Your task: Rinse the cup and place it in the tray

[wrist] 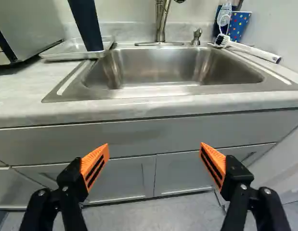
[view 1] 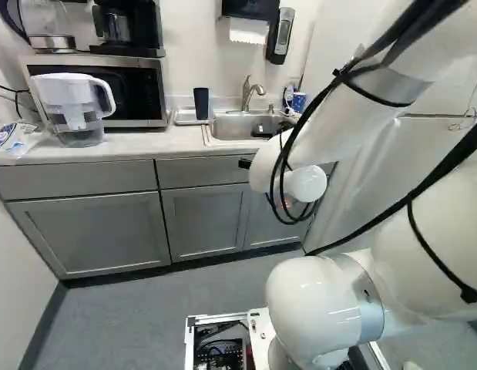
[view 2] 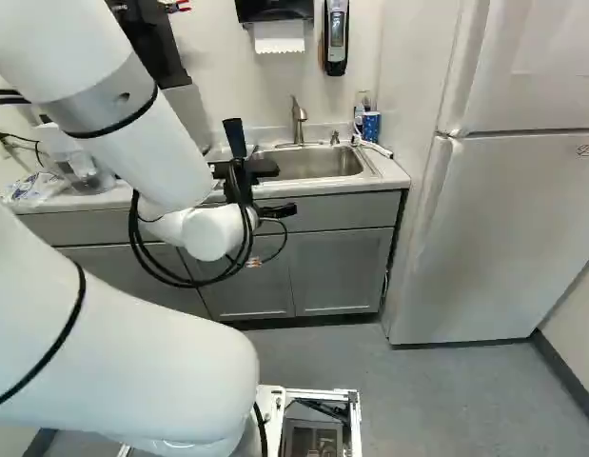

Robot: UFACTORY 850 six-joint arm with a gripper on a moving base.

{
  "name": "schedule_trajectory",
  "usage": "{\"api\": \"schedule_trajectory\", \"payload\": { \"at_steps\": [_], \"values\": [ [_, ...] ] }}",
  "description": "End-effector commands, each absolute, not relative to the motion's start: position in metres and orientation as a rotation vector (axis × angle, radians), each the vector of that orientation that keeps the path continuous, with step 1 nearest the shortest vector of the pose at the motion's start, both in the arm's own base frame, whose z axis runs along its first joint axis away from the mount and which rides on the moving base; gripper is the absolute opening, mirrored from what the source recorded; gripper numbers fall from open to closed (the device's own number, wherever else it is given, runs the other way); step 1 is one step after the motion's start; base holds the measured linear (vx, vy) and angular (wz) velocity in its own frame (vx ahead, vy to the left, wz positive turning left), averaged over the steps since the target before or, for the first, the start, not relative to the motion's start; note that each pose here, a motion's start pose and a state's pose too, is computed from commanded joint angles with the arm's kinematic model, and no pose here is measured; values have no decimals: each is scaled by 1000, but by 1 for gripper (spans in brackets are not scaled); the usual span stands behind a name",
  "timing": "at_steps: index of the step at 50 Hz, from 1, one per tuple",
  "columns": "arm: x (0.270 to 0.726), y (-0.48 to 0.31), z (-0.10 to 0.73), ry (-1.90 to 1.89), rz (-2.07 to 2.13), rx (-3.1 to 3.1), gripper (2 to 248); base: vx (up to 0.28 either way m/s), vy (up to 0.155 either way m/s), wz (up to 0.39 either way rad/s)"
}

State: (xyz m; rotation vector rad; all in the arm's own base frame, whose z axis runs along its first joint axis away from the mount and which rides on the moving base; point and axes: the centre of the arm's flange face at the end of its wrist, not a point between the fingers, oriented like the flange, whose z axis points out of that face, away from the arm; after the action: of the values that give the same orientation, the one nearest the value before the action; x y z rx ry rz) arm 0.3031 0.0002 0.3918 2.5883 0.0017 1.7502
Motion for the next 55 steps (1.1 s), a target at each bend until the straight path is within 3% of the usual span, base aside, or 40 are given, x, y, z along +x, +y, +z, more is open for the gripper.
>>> {"api": "schedule_trajectory", "payload": {
  "at_steps": [55],
  "values": [
    [270, 0, 366, 0, 1824, 2558, 247, 0, 0, 0]
  ]
}}
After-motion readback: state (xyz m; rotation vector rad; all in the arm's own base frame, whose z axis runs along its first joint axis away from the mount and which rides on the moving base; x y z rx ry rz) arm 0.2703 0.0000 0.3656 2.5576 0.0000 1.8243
